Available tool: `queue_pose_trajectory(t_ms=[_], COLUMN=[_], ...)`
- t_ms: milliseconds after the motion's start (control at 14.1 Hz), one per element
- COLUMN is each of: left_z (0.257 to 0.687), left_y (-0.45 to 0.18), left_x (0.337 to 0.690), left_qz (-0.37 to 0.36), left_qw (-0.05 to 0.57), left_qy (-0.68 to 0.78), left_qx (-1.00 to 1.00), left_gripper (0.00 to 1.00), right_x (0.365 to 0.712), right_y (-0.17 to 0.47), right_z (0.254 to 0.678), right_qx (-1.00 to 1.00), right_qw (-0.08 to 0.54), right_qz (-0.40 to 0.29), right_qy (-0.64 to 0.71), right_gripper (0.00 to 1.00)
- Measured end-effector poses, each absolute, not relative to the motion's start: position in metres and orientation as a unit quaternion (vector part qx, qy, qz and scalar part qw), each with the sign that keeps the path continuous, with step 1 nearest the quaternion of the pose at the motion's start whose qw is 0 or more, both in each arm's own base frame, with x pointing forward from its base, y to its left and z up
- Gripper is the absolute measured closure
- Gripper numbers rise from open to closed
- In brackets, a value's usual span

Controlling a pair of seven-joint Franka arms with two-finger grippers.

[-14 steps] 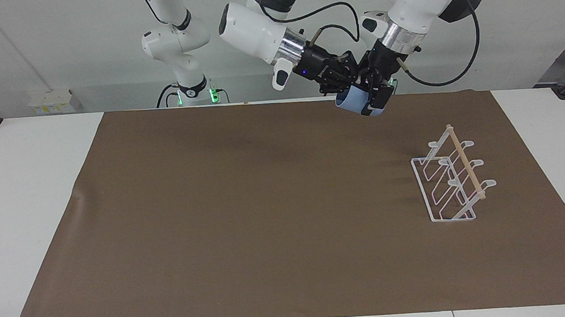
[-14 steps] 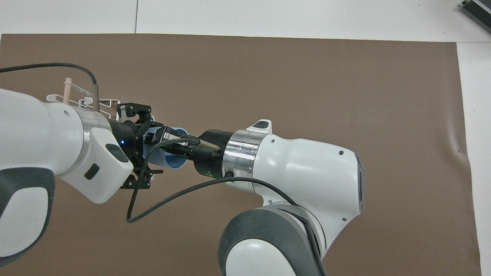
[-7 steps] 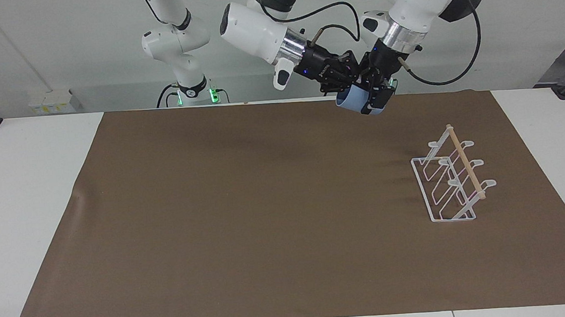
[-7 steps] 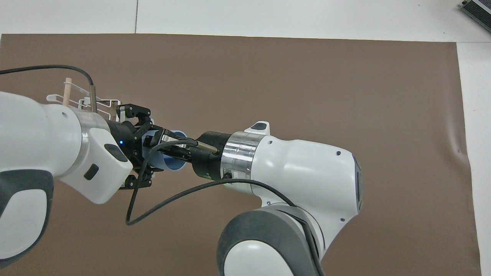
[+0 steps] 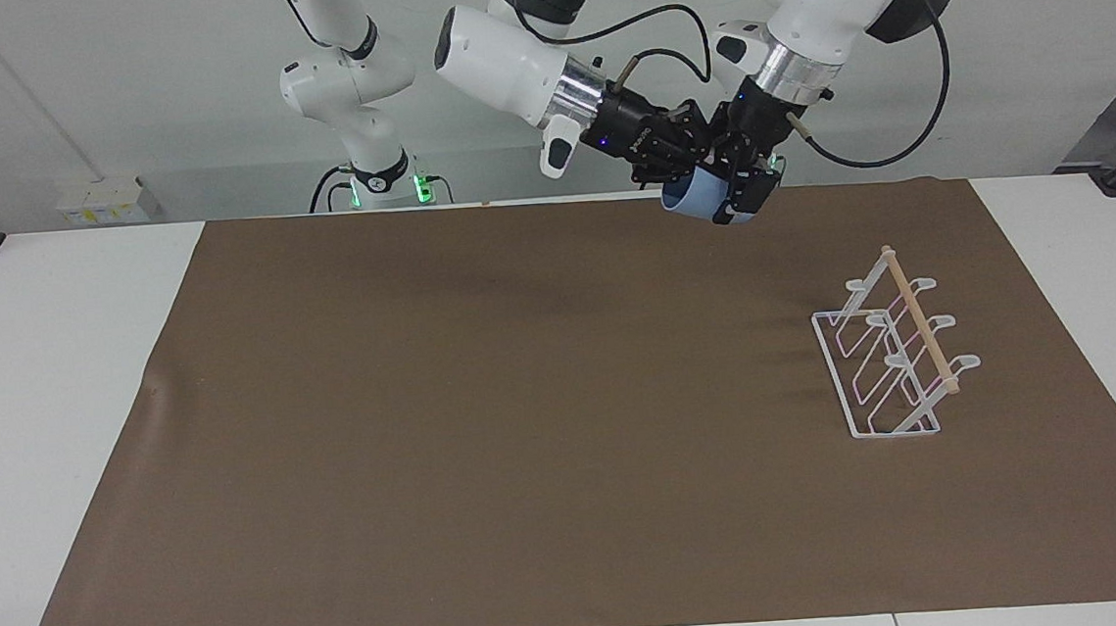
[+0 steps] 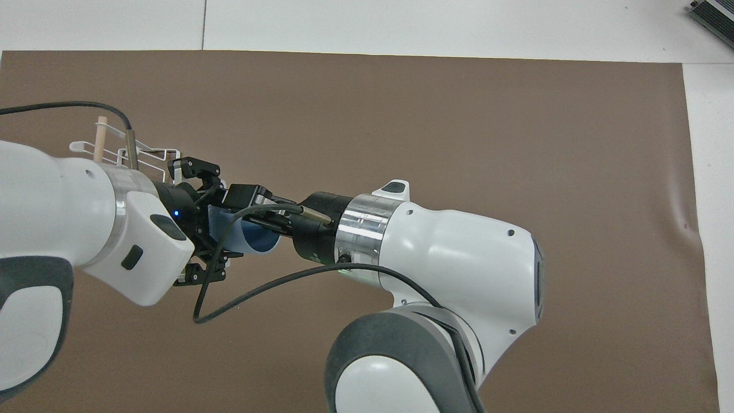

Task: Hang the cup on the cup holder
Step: 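Grasp the blue cup with the left gripper and open the right gripper, then lift the cup with the left gripper while the right gripper withdraws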

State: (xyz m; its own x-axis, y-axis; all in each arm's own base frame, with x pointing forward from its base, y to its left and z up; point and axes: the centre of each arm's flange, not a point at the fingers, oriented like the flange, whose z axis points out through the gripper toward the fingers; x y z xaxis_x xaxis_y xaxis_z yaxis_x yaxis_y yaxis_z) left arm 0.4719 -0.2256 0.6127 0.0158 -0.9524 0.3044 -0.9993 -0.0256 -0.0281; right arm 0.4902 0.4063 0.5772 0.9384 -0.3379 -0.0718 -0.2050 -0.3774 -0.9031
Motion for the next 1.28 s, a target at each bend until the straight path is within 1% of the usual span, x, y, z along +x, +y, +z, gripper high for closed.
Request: queue_pose_trajectory(t_ms=[71,213,284,497,639,852,994,1135,1277], left_z=[0.61,0.608,0.608,0.606,0.602,0.596,0.594,0.595,0.597], left_y=[-0.227,-0.229,-0.228,-0.222,-0.211,-0.189,-0.178,-0.171,-0.166], left_x=[0.471,0.47,0.47,0.472,0.476,0.479,0.478,0.478,0.479], left_qz=[0.117,0.115,0.115,0.111,0.098,0.052,0.019,0.001,-0.015], left_qw=[0.099,0.1,0.1,0.1,0.081,0.029,-0.006,-0.048,-0.107], left_qy=[-0.692,-0.692,-0.691,-0.683,-0.682,-0.687,-0.679,-0.654,-0.633], left_qx=[0.706,0.706,0.706,0.715,0.721,0.725,0.734,0.755,0.766], left_gripper=[0.2,0.2,0.2,0.2,0.2,0.2,0.2,0.2,0.2], right_x=[0.491,0.491,0.492,0.494,0.495,0.496,0.499,0.507,0.516], right_y=[0.406,0.406,0.405,0.403,0.402,0.4,0.396,0.388,0.377], right_z=[0.579,0.581,0.581,0.581,0.581,0.581,0.58,0.58,0.577], right_qx=[-0.827,-0.826,-0.826,-0.825,-0.825,-0.825,-0.832,-0.853,-0.876], right_qw=[0.535,0.535,0.536,0.535,0.535,0.535,0.526,0.497,0.454], right_qz=[-0.064,-0.066,-0.066,-0.068,-0.068,-0.07,-0.085,-0.121,-0.153], right_qy=[0.164,0.164,0.165,0.167,0.168,0.168,0.153,0.107,0.045], right_gripper=[0.28,0.07,0.0,0.0,0.0,0.0,0.0,0.0,0.0])
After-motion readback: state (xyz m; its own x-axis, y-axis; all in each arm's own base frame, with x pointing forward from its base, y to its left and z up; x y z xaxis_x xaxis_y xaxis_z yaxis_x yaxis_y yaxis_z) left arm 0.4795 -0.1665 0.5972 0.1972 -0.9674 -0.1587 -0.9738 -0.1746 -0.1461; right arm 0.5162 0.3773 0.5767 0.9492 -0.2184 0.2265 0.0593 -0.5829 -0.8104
